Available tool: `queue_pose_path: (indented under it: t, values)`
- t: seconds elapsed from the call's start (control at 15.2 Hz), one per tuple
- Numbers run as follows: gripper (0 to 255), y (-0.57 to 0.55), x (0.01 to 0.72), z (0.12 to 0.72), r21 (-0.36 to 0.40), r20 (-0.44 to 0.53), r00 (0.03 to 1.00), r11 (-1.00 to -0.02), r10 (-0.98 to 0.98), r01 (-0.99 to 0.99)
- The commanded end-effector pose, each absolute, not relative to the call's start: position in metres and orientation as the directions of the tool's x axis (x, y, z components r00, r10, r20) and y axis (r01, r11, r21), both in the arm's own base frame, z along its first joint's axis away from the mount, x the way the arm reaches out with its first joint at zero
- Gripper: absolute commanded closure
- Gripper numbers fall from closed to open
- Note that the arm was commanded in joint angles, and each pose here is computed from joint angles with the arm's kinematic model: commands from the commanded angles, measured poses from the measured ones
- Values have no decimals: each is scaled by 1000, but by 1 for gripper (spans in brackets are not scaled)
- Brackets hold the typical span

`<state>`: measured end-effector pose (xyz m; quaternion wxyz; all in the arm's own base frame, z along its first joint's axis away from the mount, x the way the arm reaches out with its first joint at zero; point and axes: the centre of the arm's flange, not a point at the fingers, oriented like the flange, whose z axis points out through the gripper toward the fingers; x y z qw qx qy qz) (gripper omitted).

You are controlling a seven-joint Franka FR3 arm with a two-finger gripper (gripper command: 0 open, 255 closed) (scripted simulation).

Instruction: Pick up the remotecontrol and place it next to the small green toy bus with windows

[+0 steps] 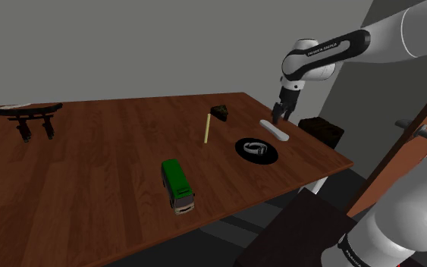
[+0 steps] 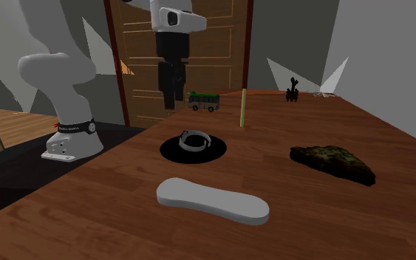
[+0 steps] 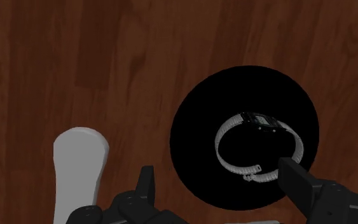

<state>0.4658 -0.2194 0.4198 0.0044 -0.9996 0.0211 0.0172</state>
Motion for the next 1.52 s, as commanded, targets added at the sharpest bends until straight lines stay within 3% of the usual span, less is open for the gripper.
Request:
queue_pose_path:
  t: [0.0, 0.99, 1.45]
  values:
    - [0, -241, 478, 408, -8, -31, 998, -998, -59, -59]
    - [0, -398, 559, 320, -17, -8, 983, -983, -184, -184]
    - [0, -398, 560, 288, -17, -8, 983, -983, -185, -185]
